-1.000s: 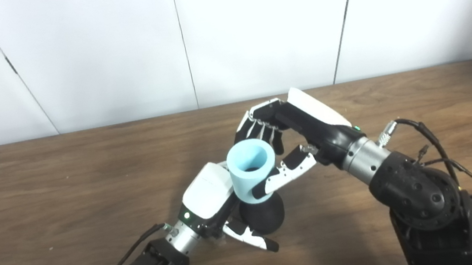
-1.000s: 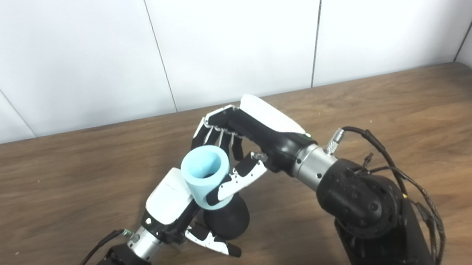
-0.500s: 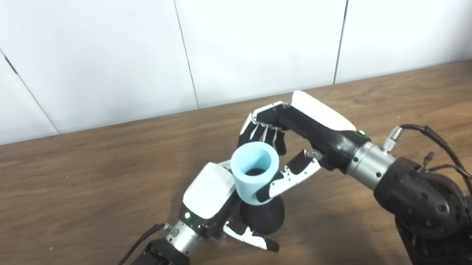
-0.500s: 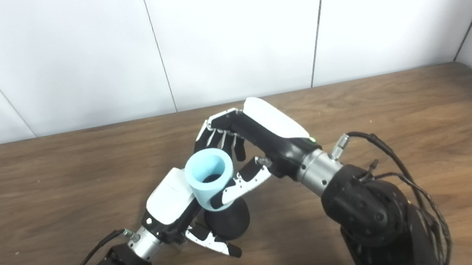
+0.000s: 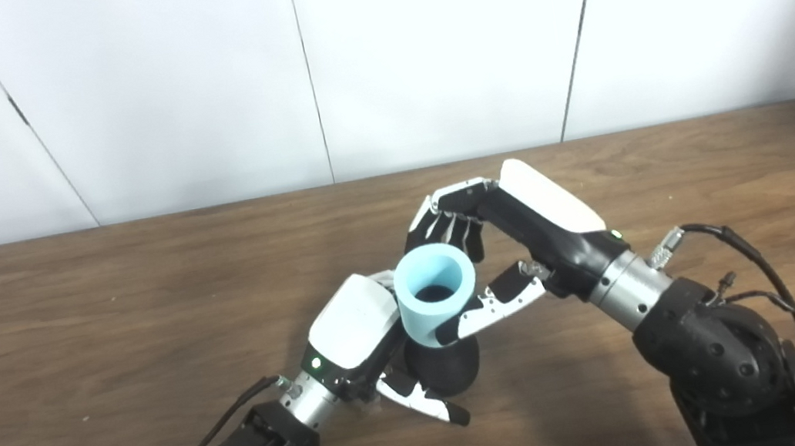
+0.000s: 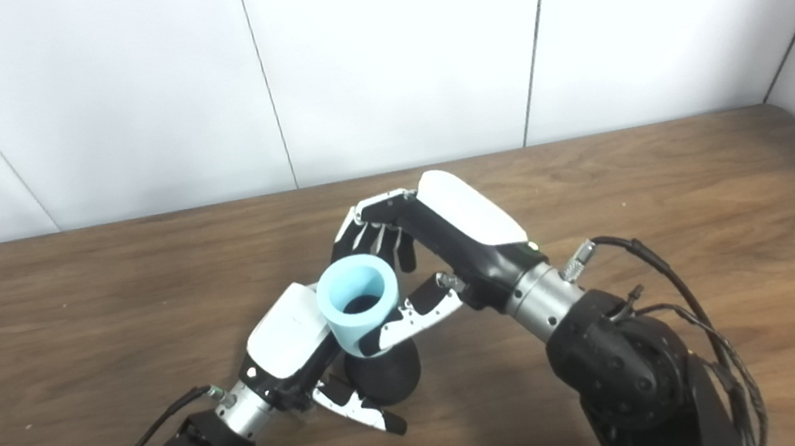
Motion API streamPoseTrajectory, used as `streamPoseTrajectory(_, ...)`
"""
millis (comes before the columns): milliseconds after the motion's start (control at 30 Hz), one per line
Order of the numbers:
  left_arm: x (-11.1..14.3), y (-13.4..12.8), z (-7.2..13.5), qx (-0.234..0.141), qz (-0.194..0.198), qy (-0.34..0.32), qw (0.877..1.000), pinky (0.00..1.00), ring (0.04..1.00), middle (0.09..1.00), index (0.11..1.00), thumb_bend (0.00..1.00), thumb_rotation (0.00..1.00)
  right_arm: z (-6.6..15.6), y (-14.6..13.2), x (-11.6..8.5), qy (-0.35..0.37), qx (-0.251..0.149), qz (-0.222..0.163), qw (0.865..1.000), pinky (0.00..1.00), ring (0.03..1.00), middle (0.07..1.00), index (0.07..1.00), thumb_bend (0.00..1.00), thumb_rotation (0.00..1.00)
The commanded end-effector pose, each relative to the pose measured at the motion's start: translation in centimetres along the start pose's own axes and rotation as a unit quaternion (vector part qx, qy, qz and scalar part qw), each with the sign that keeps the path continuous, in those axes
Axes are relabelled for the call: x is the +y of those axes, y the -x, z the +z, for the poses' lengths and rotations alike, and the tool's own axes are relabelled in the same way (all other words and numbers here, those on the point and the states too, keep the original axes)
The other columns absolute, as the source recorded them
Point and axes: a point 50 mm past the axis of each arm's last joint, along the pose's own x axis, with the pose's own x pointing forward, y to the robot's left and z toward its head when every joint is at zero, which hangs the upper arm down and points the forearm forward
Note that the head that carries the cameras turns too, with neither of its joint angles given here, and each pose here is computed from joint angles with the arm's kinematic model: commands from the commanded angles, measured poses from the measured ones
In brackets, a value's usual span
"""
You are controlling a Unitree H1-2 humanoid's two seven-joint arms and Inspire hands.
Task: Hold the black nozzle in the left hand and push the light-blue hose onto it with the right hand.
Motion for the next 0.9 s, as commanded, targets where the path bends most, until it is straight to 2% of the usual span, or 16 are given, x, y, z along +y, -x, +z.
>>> streamPoseTrajectory(0,-12.57,9.36,9.55,0.09,-0.072,0.187,0.976,0.59,0.446,0.47,0.514,0.5,0.0,0.67,-0.31,-1.01,0.041,-0.034,-0.031,0.998,0.34,0.412,0.458,0.513,0.52,0.0)
streamPoseTrajectory(200,-12.56,9.4,9.63,0.091,-0.07,0.187,0.976,0.59,0.443,0.468,0.519,0.5,0.0,0.4,-0.16,-0.72,0.039,-0.018,-0.029,0.999,0.38,0.431,0.447,0.506,0.52,0.0)
streamPoseTrajectory(300,-12.59,9.41,9.61,0.089,-0.07,0.186,0.976,0.59,0.441,0.468,0.521,0.5,0.0,0.33,-0.12,-0.72,0.041,-0.007,-0.018,0.999,0.4,0.429,0.473,0.518,0.52,0.0)
streamPoseTrajectory(333,-12.6,9.41,9.61,0.089,-0.07,0.186,0.976,0.59,0.44,0.469,0.521,0.5,0.0,0.34,-0.12,-0.76,0.042,-0.002,-0.014,0.999,0.41,0.465,0.511,0.504,0.52,0.07)
streamPoseTrajectory(367,-12.61,9.41,9.6,0.09,-0.07,0.185,0.976,0.59,0.441,0.47,0.519,0.5,0.0,0.36,-0.13,-0.79,0.043,0.0,-0.011,0.999,0.43,0.502,0.552,0.55,0.76,0.09)
streamPoseTrajectory(400,-12.62,9.42,9.59,0.09,-0.07,0.185,0.976,0.59,0.442,0.47,0.518,0.5,0.0,0.39,-0.14,-0.83,0.045,0.002,-0.011,0.999,0.44,0.528,0.582,0.584,0.88,0.12)
streamPoseTrajectory(467,-12.62,9.41,9.58,0.09,-0.07,0.186,0.976,0.59,0.442,0.469,0.518,0.5,0.0,0.48,-0.13,-0.86,0.042,0.003,-0.015,0.999,0.48,0.591,0.655,0.664,0.99,0.22)
streamPoseTrajectory(500,-12.63,9.4,9.58,0.091,-0.07,0.186,0.976,0.59,0.442,0.469,0.519,0.5,0.0,0.54,-0.13,-0.87,0.038,0.004,-0.015,0.999,0.51,0.633,0.698,0.711,1.0,0.25)
streamPoseTrajectory(533,-12.65,9.37,9.56,0.091,-0.071,0.187,0.976,0.59,0.442,0.469,0.519,0.5,0.0,0.54,-0.13,-0.88,0.034,0.007,-0.014,0.999,0.52,0.641,0.706,0.72,1.0,0.25)
streamPoseTrajectory(667,-12.68,9.31,9.53,0.09,-0.072,0.186,0.976,0.6,0.445,0.467,0.517,0.5,0.0,0.51,-0.08,-0.97,0.007,0.015,-0.006,1.0,0.67,0.796,0.858,0.906,1.0,0.34)
streamPoseTrajectory(733,-12.68,9.3,9.54,0.09,-0.073,0.185,0.976,0.6,0.446,0.467,0.517,0.5,0.0,0.5,-0.08,-1.03,0.003,0.017,-0.005,1.0,0.7,0.824,0.892,0.939,1.0,0.35)
streamPoseTrajectory(867,-12.71,9.27,9.56,0.091,-0.073,0.185,0.976,0.6,0.448,0.466,0.516,0.5,0.0,0.41,-0.07,-1.06,0.0,0.021,0.001,1.0,0.71,0.832,0.897,0.94,1.0,0.35)
